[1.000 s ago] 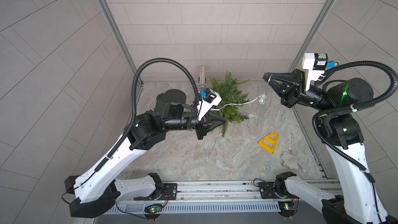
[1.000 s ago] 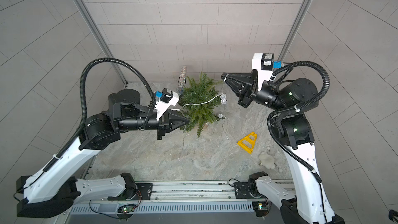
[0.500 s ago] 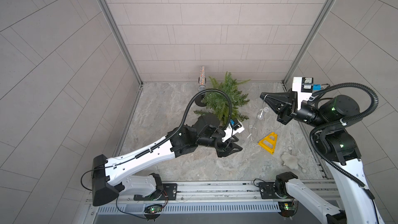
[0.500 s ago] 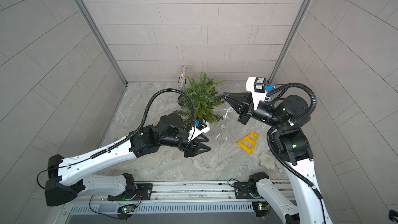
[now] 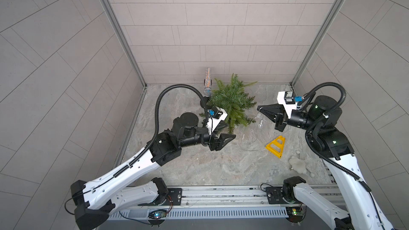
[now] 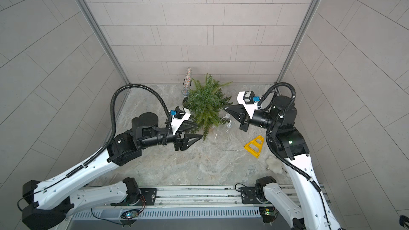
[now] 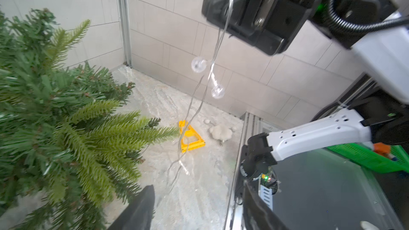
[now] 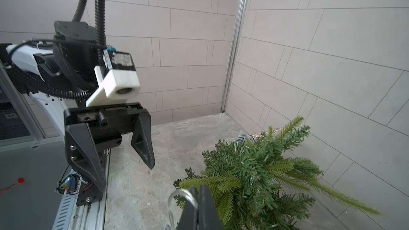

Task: Remove string lights from the small christmas tree
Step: Remove the light string from the Christmas tree.

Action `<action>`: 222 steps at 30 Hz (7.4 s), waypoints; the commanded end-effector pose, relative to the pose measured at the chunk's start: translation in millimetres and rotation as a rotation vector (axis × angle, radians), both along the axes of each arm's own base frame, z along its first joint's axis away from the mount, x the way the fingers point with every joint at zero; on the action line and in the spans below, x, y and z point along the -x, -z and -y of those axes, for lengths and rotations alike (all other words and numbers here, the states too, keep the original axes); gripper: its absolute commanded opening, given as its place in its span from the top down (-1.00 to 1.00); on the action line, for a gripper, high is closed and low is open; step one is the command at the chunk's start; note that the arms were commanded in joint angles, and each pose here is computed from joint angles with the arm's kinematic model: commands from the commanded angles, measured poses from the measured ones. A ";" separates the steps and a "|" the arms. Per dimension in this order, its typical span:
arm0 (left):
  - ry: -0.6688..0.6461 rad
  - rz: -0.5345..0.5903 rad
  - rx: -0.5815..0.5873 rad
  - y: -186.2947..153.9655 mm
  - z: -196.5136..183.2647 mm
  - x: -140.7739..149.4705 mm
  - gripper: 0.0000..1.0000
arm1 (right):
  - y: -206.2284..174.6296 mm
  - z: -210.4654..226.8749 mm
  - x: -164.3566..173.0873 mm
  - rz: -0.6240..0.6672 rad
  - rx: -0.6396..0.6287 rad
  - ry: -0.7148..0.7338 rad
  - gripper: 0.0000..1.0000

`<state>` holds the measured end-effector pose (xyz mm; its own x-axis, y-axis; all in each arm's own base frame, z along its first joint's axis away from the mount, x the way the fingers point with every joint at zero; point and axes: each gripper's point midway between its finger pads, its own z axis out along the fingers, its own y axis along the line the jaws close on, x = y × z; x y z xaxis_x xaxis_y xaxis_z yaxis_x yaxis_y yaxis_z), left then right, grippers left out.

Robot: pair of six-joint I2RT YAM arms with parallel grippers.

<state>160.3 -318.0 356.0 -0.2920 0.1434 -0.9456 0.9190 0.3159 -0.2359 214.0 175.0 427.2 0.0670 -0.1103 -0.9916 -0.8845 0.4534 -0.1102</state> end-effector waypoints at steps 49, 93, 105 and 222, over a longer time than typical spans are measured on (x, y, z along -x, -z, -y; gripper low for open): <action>0.098 0.022 0.094 -93.6 62.4 -20.4 1.00 | 87.8 58.1 20.5 -0.706 -0.059 0.516 -0.65; 0.082 -0.001 0.024 -90.2 39.7 -7.0 1.00 | 267.3 45.2 -106.8 -0.683 -0.098 0.549 0.19; 0.093 -0.028 -0.019 -69.2 34.3 -1.3 1.00 | 260.0 71.2 -101.5 -0.641 -0.021 0.694 1.00; -0.397 -0.123 -0.108 24.4 -122.1 -76.8 -0.24 | 64.0 -67.5 34.2 -0.333 0.297 -0.074 1.00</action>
